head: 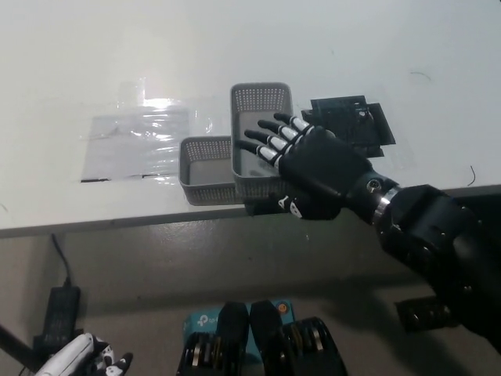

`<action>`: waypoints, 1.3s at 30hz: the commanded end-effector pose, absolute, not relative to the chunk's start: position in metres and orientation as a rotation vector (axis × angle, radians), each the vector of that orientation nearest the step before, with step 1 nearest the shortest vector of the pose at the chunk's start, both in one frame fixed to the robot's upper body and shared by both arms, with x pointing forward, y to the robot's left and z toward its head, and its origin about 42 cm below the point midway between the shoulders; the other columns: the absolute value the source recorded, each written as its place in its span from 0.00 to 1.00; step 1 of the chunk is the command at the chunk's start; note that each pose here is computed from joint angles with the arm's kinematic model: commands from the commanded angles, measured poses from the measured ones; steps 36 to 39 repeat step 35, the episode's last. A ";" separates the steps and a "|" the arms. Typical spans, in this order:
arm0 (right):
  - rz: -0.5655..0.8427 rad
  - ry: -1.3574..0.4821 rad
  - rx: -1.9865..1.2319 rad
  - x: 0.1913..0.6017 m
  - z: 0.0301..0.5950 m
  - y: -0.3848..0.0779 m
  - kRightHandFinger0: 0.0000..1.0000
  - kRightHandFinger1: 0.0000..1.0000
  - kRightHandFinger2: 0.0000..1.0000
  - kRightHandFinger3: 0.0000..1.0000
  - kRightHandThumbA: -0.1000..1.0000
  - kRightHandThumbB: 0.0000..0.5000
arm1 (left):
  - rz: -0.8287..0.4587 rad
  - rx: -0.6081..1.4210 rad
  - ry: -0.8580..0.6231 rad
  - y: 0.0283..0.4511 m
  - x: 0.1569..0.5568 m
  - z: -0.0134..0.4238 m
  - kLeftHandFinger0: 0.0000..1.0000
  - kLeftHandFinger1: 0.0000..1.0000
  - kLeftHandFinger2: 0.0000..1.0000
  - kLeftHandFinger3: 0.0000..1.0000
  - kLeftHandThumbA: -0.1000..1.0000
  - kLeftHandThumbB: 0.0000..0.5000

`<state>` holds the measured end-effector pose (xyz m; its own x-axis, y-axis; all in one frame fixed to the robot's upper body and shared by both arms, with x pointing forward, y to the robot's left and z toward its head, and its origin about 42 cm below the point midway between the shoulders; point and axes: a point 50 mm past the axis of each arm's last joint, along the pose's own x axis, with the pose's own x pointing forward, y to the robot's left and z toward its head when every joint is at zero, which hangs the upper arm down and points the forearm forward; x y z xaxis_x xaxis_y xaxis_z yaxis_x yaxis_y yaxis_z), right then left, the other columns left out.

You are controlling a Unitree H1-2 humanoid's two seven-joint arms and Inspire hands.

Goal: The robot uses its right hand to pick up the grey box kept on the middle on the desk and place it on top of another box next to it in a right angle

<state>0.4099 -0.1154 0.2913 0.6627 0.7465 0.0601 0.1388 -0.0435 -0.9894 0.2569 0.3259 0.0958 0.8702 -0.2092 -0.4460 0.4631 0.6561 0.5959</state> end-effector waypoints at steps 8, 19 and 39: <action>0.447 -0.804 -1.405 0.312 0.401 -0.173 1.00 1.00 1.00 1.00 0.72 0.85 | -0.390 0.794 0.302 0.332 0.264 0.110 0.00 0.00 0.03 0.18 0.63 0.36; 0.077 -0.456 -0.886 0.274 0.301 -0.268 0.70 1.00 1.00 1.00 0.40 0.38 | -0.385 0.821 0.292 0.328 0.264 0.110 0.01 0.00 0.05 0.17 0.63 0.42; -0.381 0.021 -0.017 0.278 0.097 -0.284 0.31 0.55 0.69 0.83 0.10 0.31 | -0.391 0.780 0.309 0.328 0.259 0.102 0.00 0.00 0.03 0.18 0.61 0.37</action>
